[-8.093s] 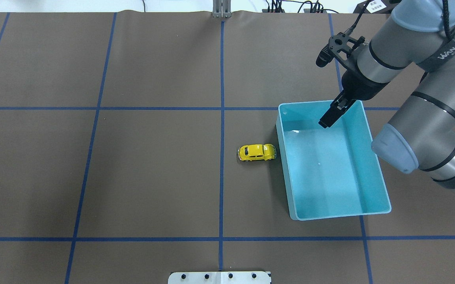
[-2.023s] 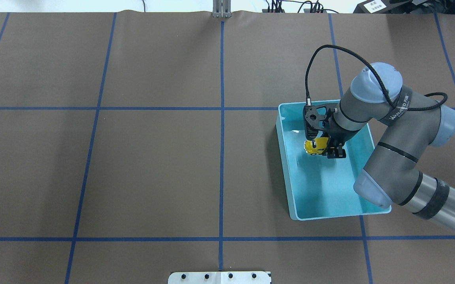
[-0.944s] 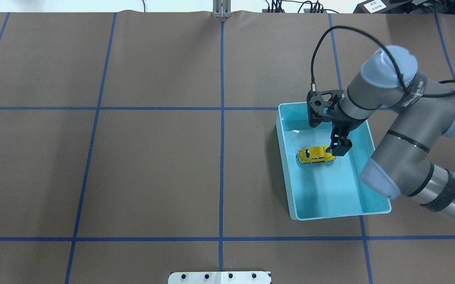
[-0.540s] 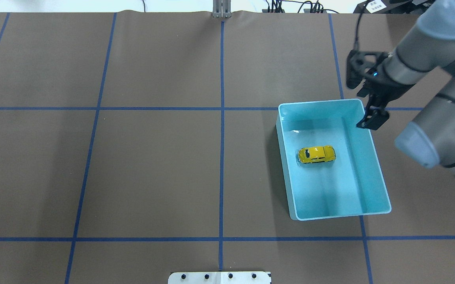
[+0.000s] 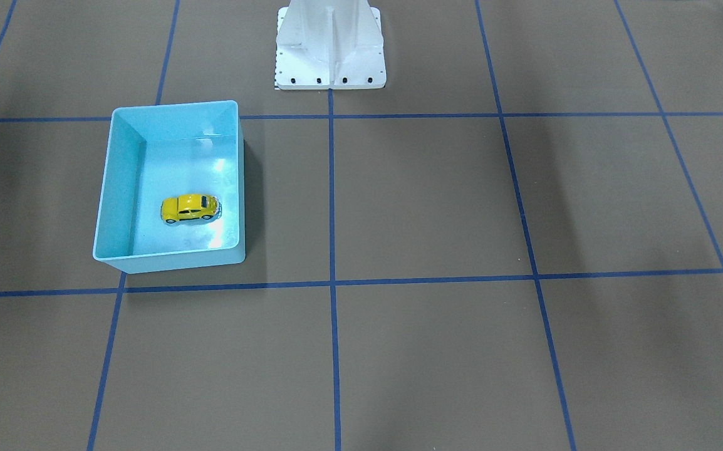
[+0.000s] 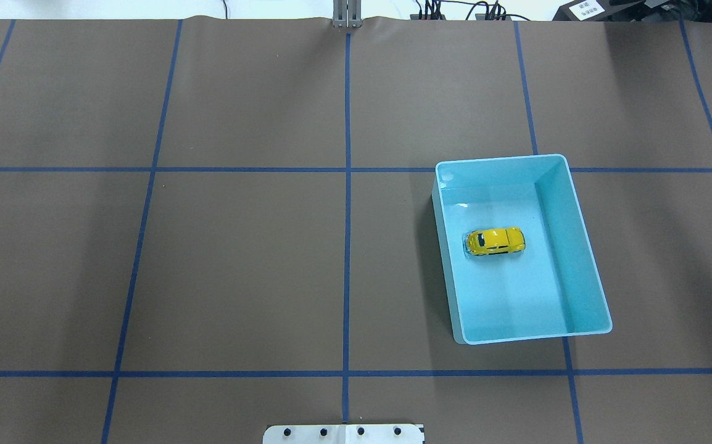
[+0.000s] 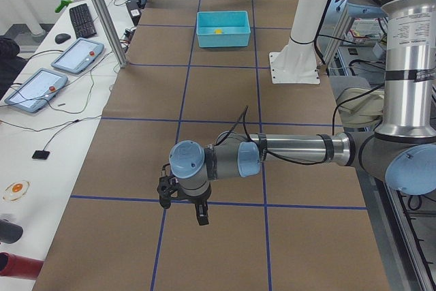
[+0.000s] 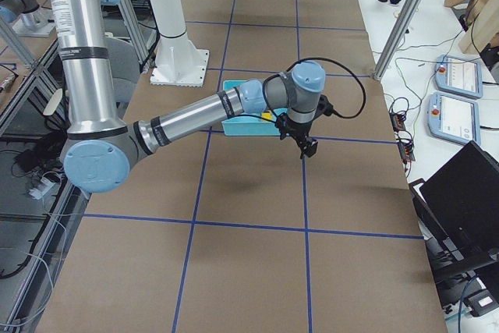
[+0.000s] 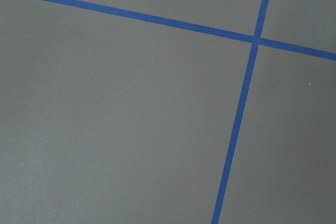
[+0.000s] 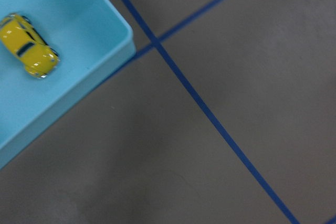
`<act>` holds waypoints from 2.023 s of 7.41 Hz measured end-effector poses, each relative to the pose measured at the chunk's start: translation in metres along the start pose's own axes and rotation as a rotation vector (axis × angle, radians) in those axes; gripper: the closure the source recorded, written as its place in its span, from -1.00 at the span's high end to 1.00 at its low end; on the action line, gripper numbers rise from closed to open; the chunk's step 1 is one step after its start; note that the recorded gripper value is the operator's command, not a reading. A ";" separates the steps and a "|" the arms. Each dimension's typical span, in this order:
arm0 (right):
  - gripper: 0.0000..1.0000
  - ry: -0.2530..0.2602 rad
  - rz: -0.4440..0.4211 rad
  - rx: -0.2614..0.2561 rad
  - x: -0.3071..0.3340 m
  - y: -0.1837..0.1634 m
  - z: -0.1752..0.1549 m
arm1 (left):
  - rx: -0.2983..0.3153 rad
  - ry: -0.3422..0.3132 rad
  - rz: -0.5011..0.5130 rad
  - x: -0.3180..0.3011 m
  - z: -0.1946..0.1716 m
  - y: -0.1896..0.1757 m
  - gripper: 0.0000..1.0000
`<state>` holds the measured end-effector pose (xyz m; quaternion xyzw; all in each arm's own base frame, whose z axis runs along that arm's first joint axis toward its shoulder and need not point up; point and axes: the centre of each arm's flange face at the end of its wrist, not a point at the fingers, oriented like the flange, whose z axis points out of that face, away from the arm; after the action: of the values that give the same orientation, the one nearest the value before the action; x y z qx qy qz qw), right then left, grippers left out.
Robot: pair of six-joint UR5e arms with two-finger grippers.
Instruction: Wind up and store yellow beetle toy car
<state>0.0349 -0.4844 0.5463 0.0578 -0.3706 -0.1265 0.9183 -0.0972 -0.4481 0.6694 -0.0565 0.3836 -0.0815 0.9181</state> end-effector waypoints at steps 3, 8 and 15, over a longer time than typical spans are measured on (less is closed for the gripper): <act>0.99 0.011 0.312 -0.003 0.057 0.042 0.002 | -0.002 0.000 0.002 -0.001 0.001 0.000 1.00; 0.99 0.045 0.448 -0.011 0.077 0.047 0.016 | -0.004 -0.001 0.000 -0.002 0.002 0.000 1.00; 0.99 0.044 0.468 -0.033 0.093 0.042 0.031 | -0.003 -0.001 -0.001 -0.002 0.002 0.001 1.00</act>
<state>0.0859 -0.4700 0.6388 -0.0417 -0.3518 0.0851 0.9313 -0.0976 -0.4471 0.6721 -0.0580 0.3833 -0.0816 0.9182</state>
